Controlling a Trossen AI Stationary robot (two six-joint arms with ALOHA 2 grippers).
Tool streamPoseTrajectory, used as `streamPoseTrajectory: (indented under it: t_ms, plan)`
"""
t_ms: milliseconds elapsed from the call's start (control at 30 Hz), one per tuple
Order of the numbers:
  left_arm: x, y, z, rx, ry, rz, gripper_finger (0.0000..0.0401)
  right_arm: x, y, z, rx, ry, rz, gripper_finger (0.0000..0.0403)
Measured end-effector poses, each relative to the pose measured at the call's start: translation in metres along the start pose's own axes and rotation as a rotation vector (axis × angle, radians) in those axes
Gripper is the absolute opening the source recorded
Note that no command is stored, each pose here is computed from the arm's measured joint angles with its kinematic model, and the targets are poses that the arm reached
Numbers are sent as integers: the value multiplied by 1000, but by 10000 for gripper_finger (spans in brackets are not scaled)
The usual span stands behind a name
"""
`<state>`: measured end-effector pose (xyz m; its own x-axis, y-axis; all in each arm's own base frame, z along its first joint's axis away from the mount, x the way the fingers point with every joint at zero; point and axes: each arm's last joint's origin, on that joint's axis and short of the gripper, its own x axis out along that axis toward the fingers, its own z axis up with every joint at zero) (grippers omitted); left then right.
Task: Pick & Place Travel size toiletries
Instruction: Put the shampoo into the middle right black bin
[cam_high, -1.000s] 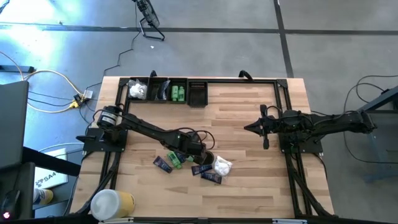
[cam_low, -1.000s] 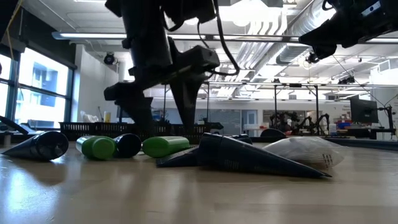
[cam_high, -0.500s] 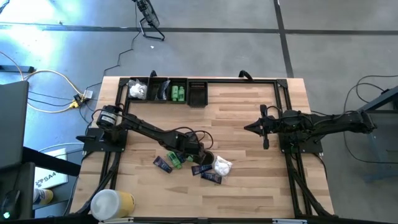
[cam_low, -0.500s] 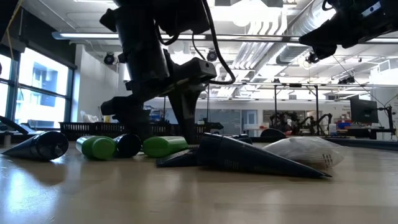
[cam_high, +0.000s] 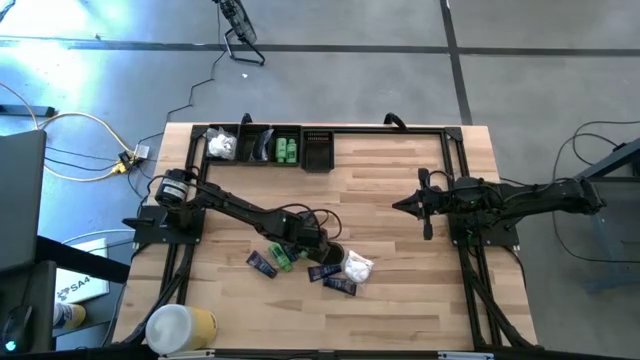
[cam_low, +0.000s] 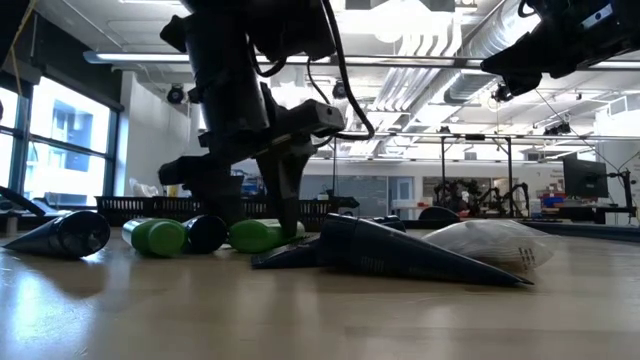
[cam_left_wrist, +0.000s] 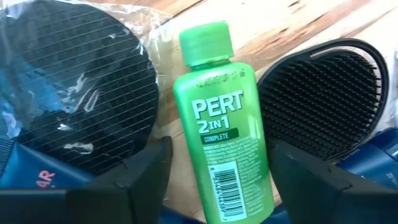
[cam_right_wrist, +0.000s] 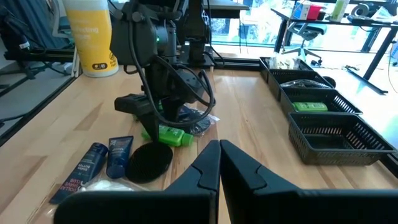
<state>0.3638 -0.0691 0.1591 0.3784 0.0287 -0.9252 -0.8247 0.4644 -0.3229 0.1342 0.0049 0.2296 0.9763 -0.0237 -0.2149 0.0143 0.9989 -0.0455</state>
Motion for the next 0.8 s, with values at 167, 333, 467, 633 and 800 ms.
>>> streamPoseTrajectory:
  t_ms: [167, 333, 467, 633, 800]
  plan:
    - [0, 1, 0, 0, 2, 6, 209, 0, 0, 0, -1, 3, 0, 3]
    - [0, 1, 0, 0, 4, 6, 183, 0, 0, 0, -1, 4, 0, 3]
    - [0, -2, 1, 6, 5, -8, 171, 0, 0, 0, -1, 3, 0, 3]
    - [-4, -9, 3, 30, 0, -42, 168, 0, 0, 0, -1, 3, 0, 3]
    - [-8, -14, 5, 59, -9, -56, 167, 0, 0, 0, -1, 3, 0, 3]
